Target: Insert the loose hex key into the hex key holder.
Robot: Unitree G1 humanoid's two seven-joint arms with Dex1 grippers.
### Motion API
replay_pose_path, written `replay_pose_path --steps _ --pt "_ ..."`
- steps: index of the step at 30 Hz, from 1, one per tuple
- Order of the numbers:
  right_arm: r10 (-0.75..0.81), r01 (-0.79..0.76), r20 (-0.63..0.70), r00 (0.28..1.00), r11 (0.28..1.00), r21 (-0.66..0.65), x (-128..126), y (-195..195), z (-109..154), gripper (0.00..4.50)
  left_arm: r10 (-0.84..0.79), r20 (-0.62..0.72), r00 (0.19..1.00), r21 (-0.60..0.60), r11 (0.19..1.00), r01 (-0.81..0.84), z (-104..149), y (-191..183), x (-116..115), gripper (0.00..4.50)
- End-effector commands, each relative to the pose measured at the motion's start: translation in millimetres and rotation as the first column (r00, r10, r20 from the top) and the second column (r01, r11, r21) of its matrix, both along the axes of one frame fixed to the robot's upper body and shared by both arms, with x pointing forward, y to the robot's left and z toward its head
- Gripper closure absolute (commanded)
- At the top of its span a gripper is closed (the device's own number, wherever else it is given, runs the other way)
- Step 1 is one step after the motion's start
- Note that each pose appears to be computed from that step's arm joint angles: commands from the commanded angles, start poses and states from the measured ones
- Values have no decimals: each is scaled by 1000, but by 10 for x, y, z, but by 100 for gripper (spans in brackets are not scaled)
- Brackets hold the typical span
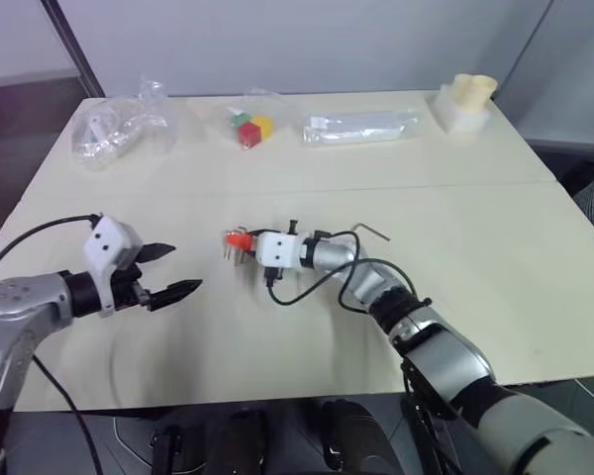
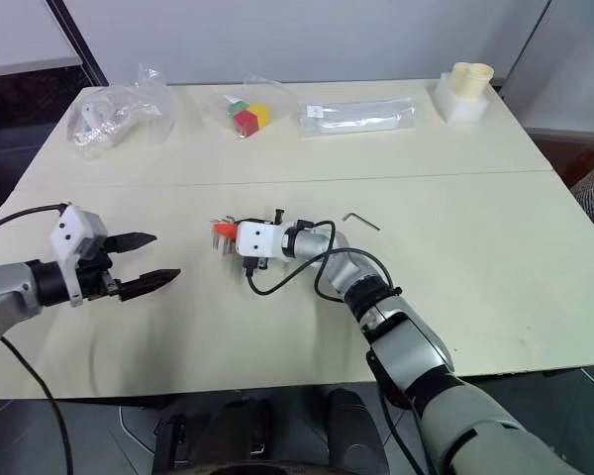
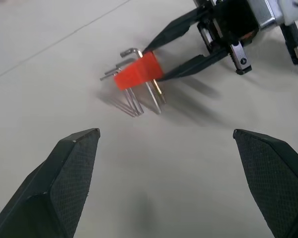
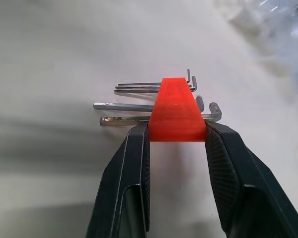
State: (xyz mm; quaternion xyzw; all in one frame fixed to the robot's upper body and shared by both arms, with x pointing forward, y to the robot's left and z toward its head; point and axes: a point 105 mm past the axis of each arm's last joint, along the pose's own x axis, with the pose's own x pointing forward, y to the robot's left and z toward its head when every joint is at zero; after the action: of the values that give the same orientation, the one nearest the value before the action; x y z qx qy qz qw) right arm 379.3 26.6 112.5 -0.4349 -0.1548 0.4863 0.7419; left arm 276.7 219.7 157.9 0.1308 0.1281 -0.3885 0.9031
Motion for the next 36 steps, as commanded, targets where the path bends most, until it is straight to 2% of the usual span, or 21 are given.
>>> replay_pose_path --steps 1,5,7,11,15,18,22,28,32,36 --pt "53 -59 238 970 998 16 -76 69 328 351 -35 41 999 8 999 35 56 -57 62 0" --pt "102 -94 471 876 995 -41 -153 38 543 351 -72 53 996 -7 997 73 52 -135 154 0" --pt "136 -118 585 799 991 -69 -221 20 654 351 -92 63 994 -29 995 94 65 -184 198 0" --pt "179 -160 711 680 983 -94 -324 -19 809 351 -137 85 987 -55 988 142 101 -288 305 0" --pt "259 -239 828 497 958 -156 -527 -68 984 351 -206 138 969 -60 975 216 243 -386 438 0" --pt "301 -263 842 447 944 -199 -572 -106 965 351 -229 167 959 -78 967 244 341 -435 515 0" --pt "363 -273 816 451 926 -261 -545 -175 833 351 -285 184 941 -126 942 310 513 -542 549 0" --pt "363 -315 783 506 922 -224 -552 -179 805 351 -352 193 916 -143 913 381 585 -635 464 0" --pt "360 -371 744 563 915 -162 -605 -178 871 351 -374 194 907 -131 907 401 570 -665 409 0" --pt "365 -417 732 575 901 -122 -662 -203 1061 351 -376 199 905 -133 905 405 553 -681 393 0"
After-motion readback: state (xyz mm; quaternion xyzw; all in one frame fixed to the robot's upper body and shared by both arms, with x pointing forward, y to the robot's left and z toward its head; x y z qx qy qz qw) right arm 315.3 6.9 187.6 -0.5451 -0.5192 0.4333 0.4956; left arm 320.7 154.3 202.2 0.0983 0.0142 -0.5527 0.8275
